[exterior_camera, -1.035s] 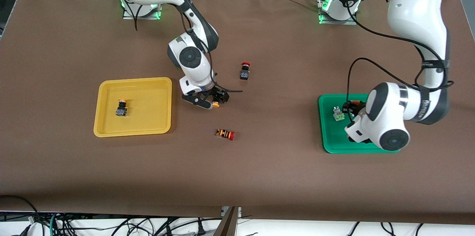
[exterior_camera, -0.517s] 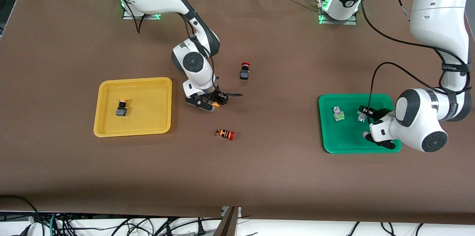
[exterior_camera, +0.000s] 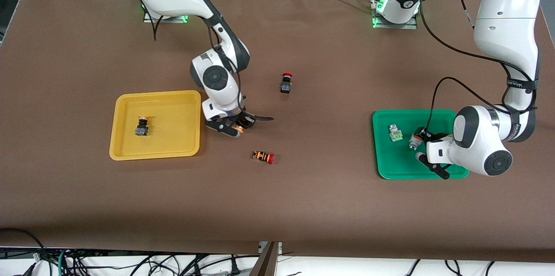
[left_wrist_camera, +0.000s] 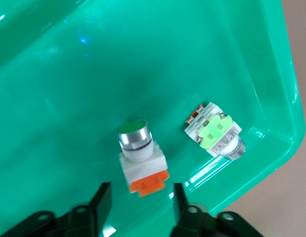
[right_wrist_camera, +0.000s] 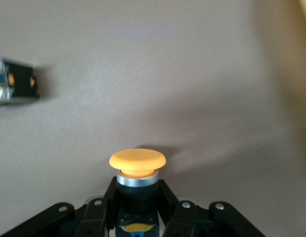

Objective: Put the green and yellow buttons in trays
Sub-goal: 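Release the green button in the green tray while the right gripper carries, then release the yellow-capped button in the yellow tray and withdraw the right gripper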

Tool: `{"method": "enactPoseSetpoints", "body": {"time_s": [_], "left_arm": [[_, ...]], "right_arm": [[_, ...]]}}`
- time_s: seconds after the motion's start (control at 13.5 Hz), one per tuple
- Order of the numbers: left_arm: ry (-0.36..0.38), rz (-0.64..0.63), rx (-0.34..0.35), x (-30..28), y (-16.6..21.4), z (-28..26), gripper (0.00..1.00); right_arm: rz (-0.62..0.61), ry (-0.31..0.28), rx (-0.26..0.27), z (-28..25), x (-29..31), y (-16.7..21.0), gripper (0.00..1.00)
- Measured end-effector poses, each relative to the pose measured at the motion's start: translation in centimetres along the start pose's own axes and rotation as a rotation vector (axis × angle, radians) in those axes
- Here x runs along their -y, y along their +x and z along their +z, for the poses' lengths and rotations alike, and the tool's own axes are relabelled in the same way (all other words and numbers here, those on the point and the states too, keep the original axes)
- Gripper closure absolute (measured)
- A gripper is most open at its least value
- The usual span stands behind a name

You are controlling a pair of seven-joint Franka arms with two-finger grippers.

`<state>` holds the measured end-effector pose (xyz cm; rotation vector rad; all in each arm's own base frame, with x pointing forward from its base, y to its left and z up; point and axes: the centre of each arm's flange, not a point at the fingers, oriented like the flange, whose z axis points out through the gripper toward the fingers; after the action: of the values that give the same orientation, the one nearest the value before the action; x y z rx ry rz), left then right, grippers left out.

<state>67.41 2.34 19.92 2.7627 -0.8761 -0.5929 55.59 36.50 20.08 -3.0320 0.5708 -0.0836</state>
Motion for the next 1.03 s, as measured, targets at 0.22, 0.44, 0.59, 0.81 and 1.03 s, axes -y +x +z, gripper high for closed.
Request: {"method": "enactPoseSetpoints", "body": {"time_s": [0.22,0.44,0.59,0.81,1.03], "left_arm": [[-0.008,0.011,0.013,-1.1,-0.4,-2.1,0.06],[0.015,-0.066,0.009,-5.4,-2.0,-9.7,0.00],[0.047,-0.209,-0.033,-8.7,-4.6,-16.3,0.00],[0.118,-0.370,-0.191,-11.3,-9.3,-26.1,0.00],[0.148,-0.426,-0.275,-11.7,-12.8,-31.8,0.00]], "right_arm": [[-0.109,-0.052,0.018,-5.1,-4.0,5.3,0.66],[-0.222,-0.101,0.065,-8.6,-10.9,11.1,0.66],[-0.282,-0.123,0.078,-8.6,-14.9,13.5,0.66],[-0.364,-0.123,0.074,-5.8,-19.3,14.4,0.66],[-0.362,-0.097,0.077,-3.2,-22.3,13.7,0.62]]}}
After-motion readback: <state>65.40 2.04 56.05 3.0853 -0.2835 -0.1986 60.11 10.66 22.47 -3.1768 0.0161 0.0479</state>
